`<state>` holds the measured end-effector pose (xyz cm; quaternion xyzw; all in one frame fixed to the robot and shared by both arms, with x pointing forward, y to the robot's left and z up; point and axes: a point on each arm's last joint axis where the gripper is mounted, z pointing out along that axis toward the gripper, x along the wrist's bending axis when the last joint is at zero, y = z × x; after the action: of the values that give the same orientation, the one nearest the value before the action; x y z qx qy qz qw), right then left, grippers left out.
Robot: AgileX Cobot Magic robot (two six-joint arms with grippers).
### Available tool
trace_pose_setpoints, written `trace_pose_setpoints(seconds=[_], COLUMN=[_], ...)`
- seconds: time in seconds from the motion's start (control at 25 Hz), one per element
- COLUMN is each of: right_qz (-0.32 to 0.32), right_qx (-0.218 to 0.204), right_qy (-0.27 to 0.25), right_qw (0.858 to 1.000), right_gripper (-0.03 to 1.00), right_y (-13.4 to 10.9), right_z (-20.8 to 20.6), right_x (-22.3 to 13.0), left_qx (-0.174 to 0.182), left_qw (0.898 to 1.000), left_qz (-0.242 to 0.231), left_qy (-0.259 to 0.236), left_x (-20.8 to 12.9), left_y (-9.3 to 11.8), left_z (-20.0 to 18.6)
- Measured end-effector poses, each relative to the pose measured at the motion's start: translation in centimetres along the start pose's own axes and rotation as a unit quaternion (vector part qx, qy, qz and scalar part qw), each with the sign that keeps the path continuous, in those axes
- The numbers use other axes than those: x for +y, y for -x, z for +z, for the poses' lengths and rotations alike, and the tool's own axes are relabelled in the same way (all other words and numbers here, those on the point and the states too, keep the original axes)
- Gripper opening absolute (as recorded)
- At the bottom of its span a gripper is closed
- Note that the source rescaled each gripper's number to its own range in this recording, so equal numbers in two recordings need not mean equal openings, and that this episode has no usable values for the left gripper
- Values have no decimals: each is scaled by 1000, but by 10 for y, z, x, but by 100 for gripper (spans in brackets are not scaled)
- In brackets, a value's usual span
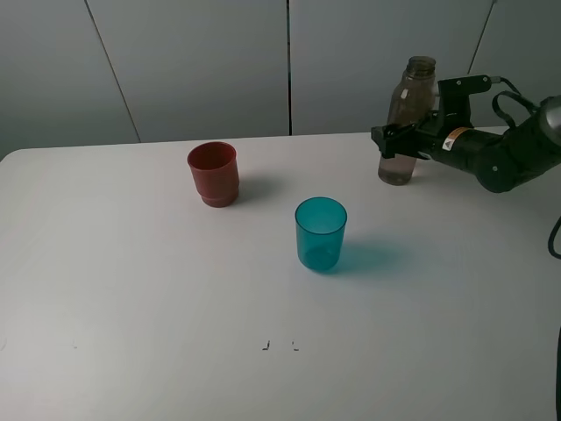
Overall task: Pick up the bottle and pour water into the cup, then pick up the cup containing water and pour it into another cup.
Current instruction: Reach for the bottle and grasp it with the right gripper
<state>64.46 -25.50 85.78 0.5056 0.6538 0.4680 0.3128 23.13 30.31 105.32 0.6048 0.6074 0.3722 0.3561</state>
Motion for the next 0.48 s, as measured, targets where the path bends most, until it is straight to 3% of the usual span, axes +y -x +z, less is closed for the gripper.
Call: trace_pose_setpoints(seconds=[0.16, 0.2, 0.24, 0.28, 0.32, 0.36, 0.48], right_qz=[-1, -1, -1, -1, -1, -1, -1], right_qx=[0, 0, 0, 0, 0, 1, 0], right_qy=[-1, -1, -2, -2, -2, -2, -2], right_qw=[1000, 1000, 1000, 1000, 1000, 1000, 1000], right_gripper=[96, 84, 64, 42, 11, 0, 0], right_y=[0, 0, 0, 0, 0, 0, 1], right_z=[0, 0, 0, 0, 0, 0, 0], right_x=[0, 0, 0, 0, 0, 0, 0], left_qx=[0, 0, 0, 0, 0, 0, 0], left_qw=[1000, 1000, 1000, 1000, 1000, 1000, 1000], left_qz=[0, 0, 0, 0, 0, 0, 0], left_qy=[0, 0, 0, 0, 0, 0, 0], left_x=[0, 0, 0, 0, 0, 0, 0], left_y=[0, 0, 0, 0, 0, 0, 0], left_z=[0, 0, 0, 0, 0, 0, 0])
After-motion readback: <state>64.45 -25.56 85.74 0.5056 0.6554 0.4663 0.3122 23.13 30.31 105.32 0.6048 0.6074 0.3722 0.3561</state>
